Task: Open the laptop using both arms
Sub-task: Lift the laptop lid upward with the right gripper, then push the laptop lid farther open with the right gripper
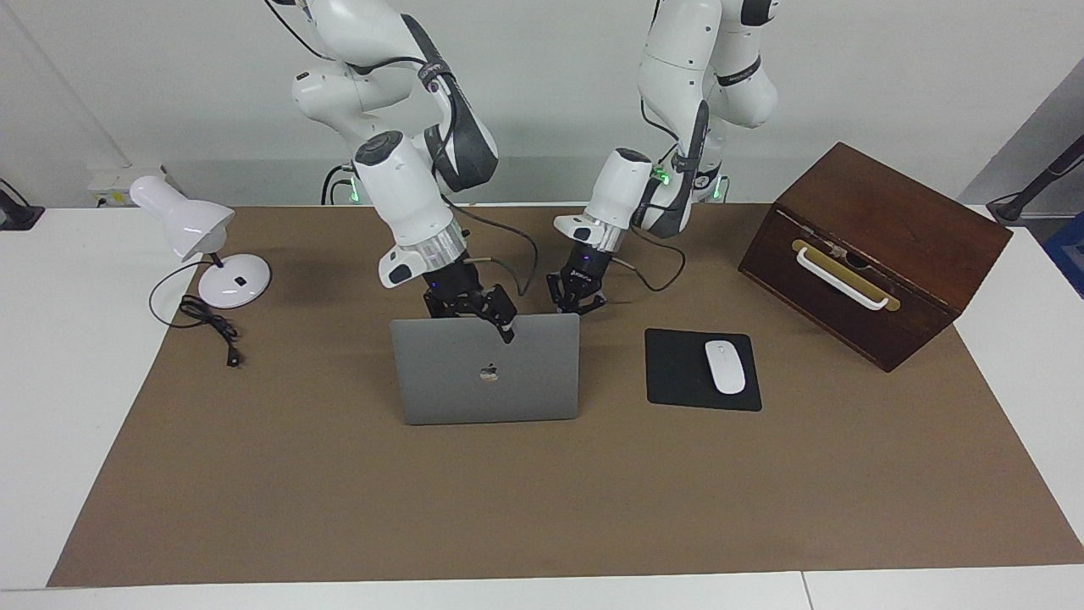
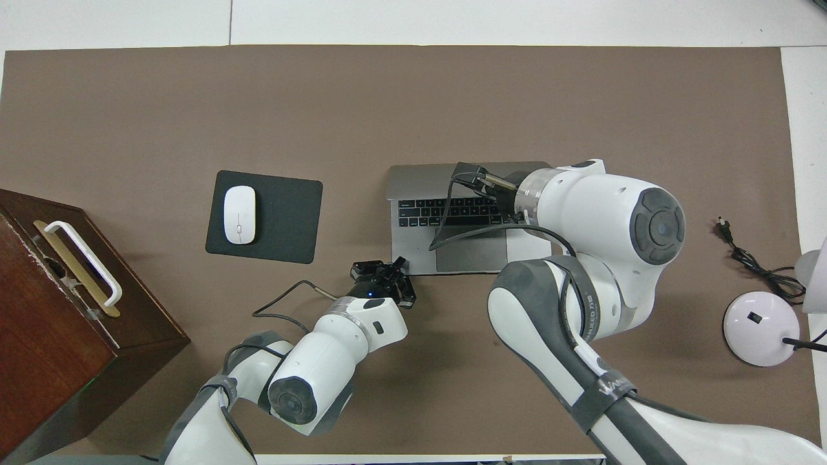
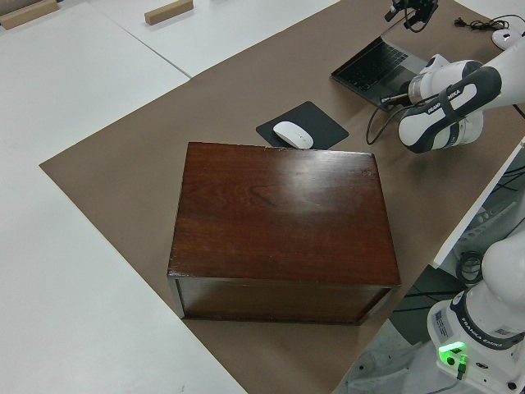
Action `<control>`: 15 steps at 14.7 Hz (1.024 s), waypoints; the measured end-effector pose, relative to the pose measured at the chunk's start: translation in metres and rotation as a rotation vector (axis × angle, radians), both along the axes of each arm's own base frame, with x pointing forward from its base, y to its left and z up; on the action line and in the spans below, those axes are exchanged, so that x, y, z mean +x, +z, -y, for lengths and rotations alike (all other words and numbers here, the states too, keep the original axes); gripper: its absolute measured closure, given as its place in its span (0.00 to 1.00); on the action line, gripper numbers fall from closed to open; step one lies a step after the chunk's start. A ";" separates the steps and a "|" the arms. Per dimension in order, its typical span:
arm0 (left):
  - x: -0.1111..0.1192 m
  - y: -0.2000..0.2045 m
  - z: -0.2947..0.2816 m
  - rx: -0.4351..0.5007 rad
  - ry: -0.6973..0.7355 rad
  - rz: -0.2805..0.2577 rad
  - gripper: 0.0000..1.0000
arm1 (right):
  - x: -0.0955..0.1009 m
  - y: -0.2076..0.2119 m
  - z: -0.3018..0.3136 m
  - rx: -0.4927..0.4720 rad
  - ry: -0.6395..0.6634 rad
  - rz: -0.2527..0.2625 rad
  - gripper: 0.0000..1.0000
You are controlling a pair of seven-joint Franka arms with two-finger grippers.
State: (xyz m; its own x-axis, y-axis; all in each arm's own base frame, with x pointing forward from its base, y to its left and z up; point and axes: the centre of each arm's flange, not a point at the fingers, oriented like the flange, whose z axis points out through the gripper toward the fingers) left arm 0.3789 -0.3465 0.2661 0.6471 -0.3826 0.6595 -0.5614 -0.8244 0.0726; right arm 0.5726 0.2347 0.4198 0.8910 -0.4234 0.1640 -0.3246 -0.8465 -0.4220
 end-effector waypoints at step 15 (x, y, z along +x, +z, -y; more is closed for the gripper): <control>0.000 0.000 0.000 0.000 0.000 0.000 0.99 | 0.038 0.024 0.007 -0.069 0.067 0.003 0.00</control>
